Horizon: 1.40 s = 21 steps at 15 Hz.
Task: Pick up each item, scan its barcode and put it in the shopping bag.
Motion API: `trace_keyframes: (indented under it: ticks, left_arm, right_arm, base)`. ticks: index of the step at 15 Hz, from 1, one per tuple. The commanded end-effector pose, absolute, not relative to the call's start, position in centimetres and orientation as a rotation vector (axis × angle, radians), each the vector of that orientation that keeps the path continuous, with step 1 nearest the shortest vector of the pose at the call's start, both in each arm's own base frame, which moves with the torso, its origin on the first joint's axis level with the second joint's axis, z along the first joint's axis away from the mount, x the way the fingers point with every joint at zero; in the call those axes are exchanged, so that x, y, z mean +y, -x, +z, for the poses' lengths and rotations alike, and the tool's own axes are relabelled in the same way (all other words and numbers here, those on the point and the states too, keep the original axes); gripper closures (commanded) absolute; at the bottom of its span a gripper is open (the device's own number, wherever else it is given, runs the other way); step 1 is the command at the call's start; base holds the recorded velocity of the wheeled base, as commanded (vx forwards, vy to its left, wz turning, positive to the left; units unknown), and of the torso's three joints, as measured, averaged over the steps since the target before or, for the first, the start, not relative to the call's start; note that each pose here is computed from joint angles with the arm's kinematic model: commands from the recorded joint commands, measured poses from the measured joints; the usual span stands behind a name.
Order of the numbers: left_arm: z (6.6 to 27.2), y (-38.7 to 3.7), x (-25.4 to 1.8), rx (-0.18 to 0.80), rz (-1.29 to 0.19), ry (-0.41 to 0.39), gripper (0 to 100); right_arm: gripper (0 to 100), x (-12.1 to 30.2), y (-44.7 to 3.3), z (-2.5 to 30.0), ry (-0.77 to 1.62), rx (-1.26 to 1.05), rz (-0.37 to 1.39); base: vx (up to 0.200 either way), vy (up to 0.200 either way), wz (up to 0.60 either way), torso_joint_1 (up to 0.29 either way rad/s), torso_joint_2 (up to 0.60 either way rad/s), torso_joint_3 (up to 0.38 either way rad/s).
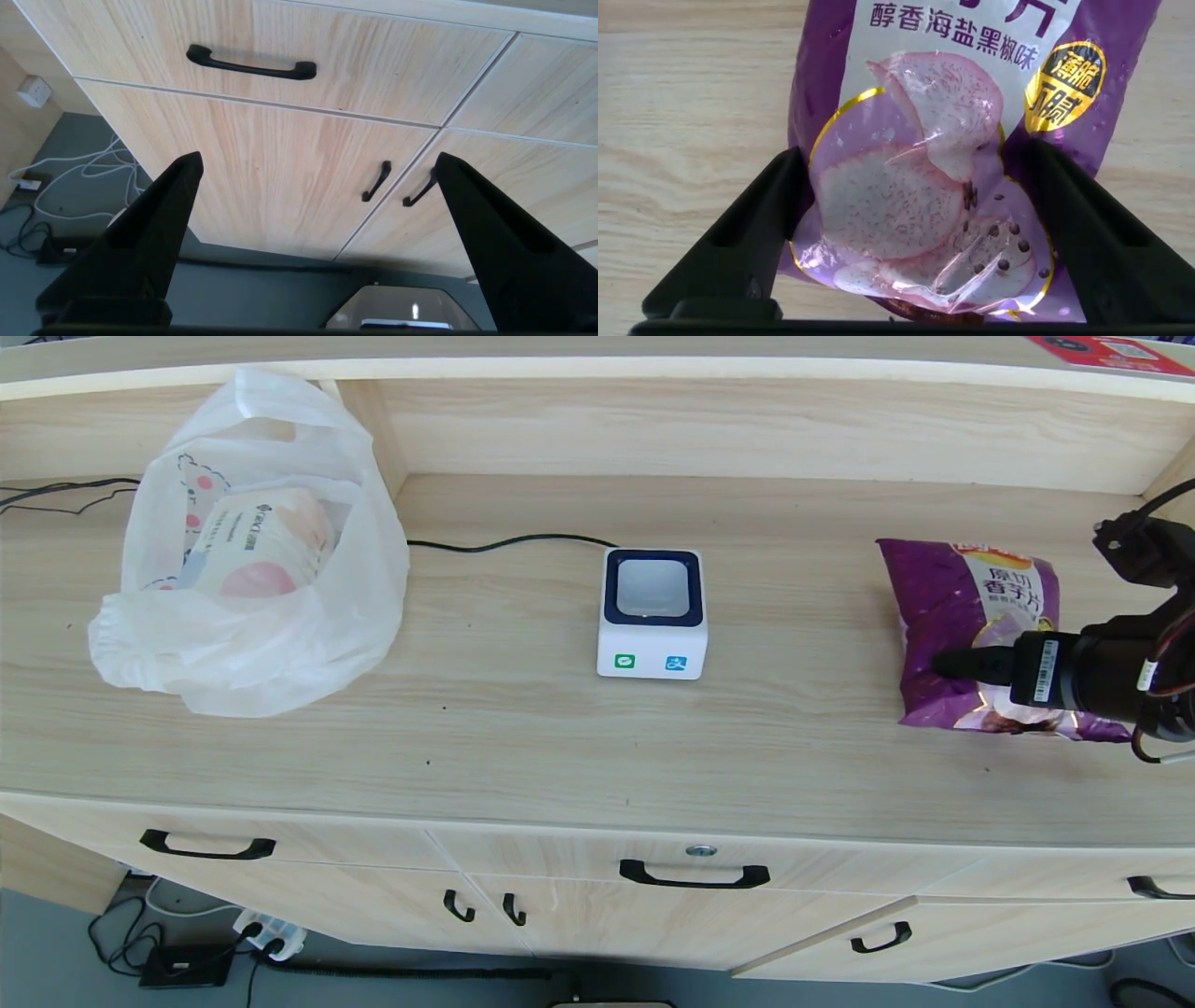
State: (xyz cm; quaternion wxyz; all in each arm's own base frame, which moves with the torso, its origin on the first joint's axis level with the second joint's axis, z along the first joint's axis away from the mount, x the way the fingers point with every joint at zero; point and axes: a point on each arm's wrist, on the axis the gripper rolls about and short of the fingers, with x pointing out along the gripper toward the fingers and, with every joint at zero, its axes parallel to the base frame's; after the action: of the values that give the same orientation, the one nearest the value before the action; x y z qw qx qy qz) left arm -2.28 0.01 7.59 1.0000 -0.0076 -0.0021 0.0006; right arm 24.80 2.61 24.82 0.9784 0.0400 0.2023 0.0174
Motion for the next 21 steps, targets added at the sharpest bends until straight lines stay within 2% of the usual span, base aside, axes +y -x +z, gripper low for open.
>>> trace_keyframes:
  ticks: [1,4,6,8,16,21]
  left_arm:
    - [7.6,2.3,0.0,-0.003,0.002,0.015,0]
    - [7.6,2.3,0.0,-0.003,0.002,0.015,0]
    - [7.6,2.3,0.0,-0.003,0.002,0.015,0]
    - [7.6,2.3,0.0,-0.003,0.002,0.015,0]
    - [7.6,2.3,0.0,-0.003,0.002,0.015,0]
    - [7.6,2.3,0.0,-0.003,0.002,0.015,0]
  right_arm:
    - [100,2.6,-24.8,24.7,-0.079,0.411,0.034]
    - [100,2.6,-24.9,24.3,-0.05,0.426,0.041]
    - [100,2.6,-25.2,24.7,-0.045,0.41,0.043]
    - [100,2.7,-25.5,26.4,-0.051,0.358,0.057]
    - [100,2.7,-25.3,26.6,-0.055,0.347,0.059]
    - [100,2.5,-23.3,30.1,-0.112,0.218,0.07]
  base:
    - [0.0,0.0,0.0,0.0,0.0,0.0]
    - [0.0,0.0,0.0,0.0,0.0,0.0]
    - [0.0,0.0,0.0,0.0,0.0,0.0]
    - [0.0,0.0,0.0,0.0,0.0,0.0]
    - [0.0,0.0,0.0,0.0,0.0,0.0]
    - [0.0,0.0,0.0,0.0,0.0,0.0]
